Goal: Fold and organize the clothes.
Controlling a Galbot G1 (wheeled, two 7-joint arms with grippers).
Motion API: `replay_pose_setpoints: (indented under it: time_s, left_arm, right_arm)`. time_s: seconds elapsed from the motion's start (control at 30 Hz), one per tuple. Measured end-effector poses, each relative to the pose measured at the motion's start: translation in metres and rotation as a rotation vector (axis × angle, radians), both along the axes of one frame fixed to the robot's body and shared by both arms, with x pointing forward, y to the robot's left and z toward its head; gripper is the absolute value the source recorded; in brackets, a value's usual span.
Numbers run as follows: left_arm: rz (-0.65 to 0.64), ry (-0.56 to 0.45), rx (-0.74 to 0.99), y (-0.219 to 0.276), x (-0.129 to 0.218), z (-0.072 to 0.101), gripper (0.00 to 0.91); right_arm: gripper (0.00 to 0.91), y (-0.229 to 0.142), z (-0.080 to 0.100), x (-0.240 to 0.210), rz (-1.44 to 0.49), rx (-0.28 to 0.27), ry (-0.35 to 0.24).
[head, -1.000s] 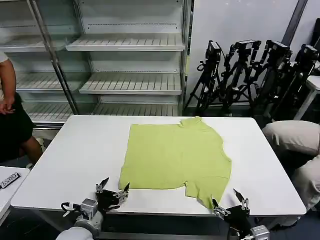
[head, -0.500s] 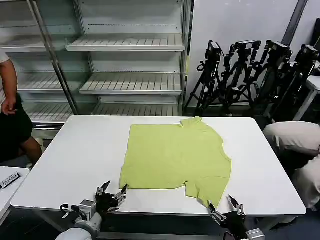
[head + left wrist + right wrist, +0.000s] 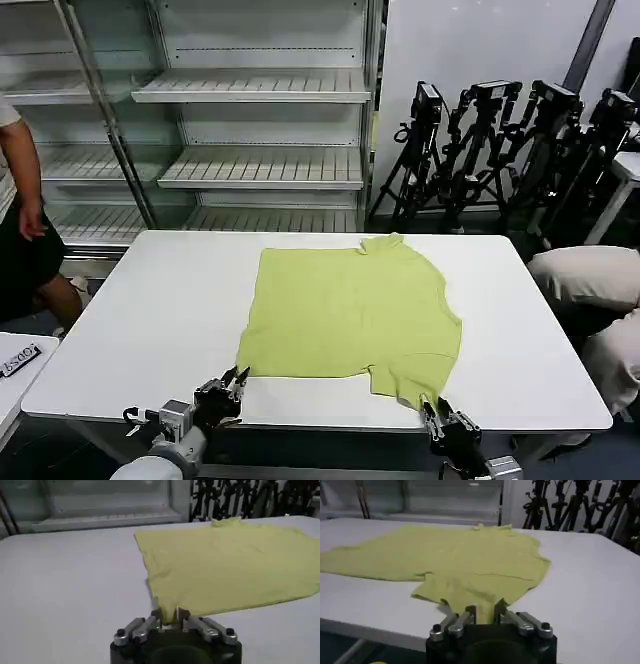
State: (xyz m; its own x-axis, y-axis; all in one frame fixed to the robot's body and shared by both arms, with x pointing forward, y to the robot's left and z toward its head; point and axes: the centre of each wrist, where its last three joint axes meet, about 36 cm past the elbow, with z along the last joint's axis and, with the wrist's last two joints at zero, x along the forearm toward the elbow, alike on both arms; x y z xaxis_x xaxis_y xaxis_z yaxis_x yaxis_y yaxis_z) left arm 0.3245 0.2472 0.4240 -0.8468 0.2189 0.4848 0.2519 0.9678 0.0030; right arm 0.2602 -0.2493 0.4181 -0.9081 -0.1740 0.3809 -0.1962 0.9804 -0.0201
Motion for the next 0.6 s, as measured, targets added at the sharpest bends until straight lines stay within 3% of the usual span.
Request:
replay_pose_setpoints:
  time_s: [0.3,0.6]
  left_arm:
    - [-0.012,-0.078,-0.052,0.003,0.013,0.011,0.01]
    - [-0.009,-0.138,-0.099,-0.001,0.049,0.015,0.01]
  right_arm:
    - [0.0,-0.003,0.015,0.046,-0.002,-0.006,-0.085]
    - [0.0,-0.006,0.016,0.116,-0.012,-0.03,-0.149]
